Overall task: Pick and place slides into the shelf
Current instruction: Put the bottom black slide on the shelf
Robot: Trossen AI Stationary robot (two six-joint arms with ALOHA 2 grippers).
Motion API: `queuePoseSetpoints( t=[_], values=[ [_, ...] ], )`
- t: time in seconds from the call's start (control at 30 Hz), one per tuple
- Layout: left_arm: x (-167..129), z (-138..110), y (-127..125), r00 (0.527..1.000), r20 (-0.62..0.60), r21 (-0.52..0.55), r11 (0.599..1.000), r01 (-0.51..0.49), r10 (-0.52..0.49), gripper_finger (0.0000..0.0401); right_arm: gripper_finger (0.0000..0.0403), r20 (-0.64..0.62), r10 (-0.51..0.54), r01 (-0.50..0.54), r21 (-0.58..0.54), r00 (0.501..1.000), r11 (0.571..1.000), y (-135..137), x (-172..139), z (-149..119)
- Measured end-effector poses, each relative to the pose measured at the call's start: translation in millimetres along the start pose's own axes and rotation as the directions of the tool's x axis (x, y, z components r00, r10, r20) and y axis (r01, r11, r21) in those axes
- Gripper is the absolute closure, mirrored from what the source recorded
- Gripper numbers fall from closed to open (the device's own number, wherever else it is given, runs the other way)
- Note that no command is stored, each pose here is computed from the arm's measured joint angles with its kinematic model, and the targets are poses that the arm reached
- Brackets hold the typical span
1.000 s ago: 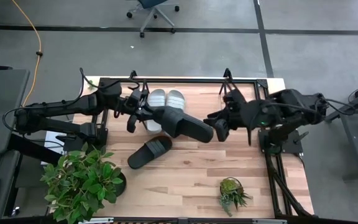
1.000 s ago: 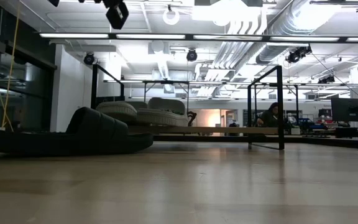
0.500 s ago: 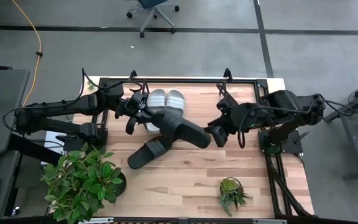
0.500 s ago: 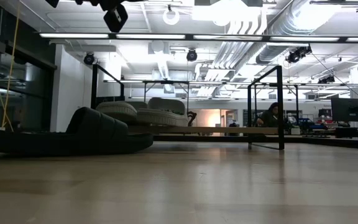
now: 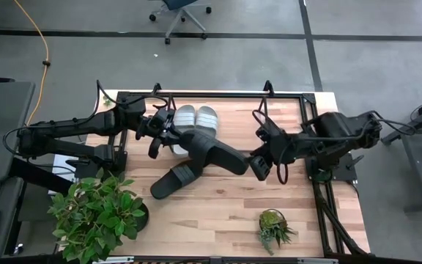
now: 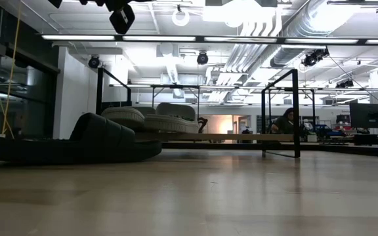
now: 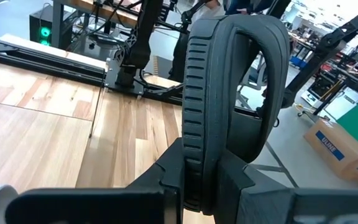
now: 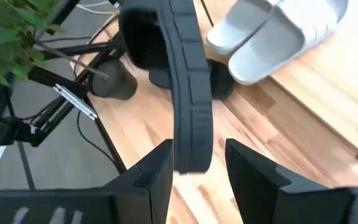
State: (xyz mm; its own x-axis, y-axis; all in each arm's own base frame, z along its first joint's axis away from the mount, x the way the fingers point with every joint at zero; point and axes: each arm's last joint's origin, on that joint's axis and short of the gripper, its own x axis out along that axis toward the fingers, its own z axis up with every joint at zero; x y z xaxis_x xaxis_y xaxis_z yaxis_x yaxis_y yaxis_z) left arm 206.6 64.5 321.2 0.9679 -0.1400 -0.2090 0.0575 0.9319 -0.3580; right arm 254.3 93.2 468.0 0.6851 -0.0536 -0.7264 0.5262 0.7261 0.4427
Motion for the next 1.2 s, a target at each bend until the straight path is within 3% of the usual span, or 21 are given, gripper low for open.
queuePoseSetpoints(
  t=[0.33,0.77,1.2],
  values=[
    [0,0,0,1.000,0.005,0.001,1.000,-0.012,0.012,0.0364,0.0258,0.019,-0.013,0.014,-0.022,1.000,1.000,6,-2,-10],
    [0,0,0,1.000,0.004,0.000,1.000,-0.012,0.012,0.0364,0.0128,0.032,-0.022,0.023,-0.035,0.999,0.999,3,5,-1],
    [0,0,0,1.000,0.001,0.000,1.000,0.001,-0.001,0.0364,0.0121,-0.023,-0.028,0.027,-0.060,0.999,0.998,5,27,8]
  ],
)
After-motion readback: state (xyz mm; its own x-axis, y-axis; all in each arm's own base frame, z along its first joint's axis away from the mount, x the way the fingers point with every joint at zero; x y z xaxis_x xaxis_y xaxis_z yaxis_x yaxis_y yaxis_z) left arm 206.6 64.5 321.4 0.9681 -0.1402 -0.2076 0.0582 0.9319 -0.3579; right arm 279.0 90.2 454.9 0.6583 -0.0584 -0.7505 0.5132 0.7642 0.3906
